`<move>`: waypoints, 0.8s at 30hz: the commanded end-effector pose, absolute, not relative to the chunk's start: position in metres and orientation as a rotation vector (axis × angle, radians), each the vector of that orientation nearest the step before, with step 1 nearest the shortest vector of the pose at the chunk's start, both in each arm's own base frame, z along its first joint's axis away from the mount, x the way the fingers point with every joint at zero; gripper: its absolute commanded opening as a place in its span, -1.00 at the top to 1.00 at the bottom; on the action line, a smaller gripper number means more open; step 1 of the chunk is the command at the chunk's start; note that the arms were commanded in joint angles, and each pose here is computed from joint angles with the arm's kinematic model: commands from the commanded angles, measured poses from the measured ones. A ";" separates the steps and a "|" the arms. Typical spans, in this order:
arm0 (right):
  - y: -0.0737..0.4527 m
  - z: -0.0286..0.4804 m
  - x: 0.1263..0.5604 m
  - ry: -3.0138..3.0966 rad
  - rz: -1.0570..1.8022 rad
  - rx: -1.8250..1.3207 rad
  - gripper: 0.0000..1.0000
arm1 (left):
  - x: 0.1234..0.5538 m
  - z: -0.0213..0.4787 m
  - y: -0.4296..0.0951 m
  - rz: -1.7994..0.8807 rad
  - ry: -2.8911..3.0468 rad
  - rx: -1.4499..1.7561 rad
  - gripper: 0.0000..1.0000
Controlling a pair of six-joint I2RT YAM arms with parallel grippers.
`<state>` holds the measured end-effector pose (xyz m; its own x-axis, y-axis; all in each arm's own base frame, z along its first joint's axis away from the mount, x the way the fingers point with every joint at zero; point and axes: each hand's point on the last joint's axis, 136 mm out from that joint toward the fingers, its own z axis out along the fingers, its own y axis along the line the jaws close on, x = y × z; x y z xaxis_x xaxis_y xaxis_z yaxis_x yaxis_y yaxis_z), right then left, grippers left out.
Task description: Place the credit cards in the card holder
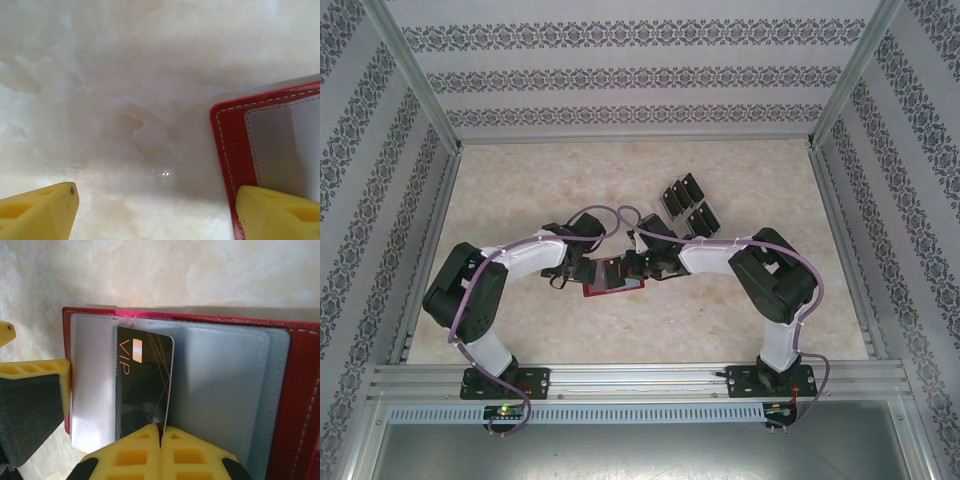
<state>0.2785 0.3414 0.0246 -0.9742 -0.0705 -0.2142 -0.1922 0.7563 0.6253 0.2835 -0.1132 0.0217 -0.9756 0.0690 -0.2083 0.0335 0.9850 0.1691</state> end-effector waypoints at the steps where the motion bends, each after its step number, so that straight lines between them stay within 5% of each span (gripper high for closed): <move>1: 0.335 -0.004 0.260 2.896 0.884 -0.204 1.00 | 0.269 0.007 -0.102 0.369 2.967 0.128 -0.68; 24: 0.350 0.014 0.257 2.803 0.965 -0.368 1.00 | 0.274 0.016 -0.102 0.399 2.954 0.141 -0.68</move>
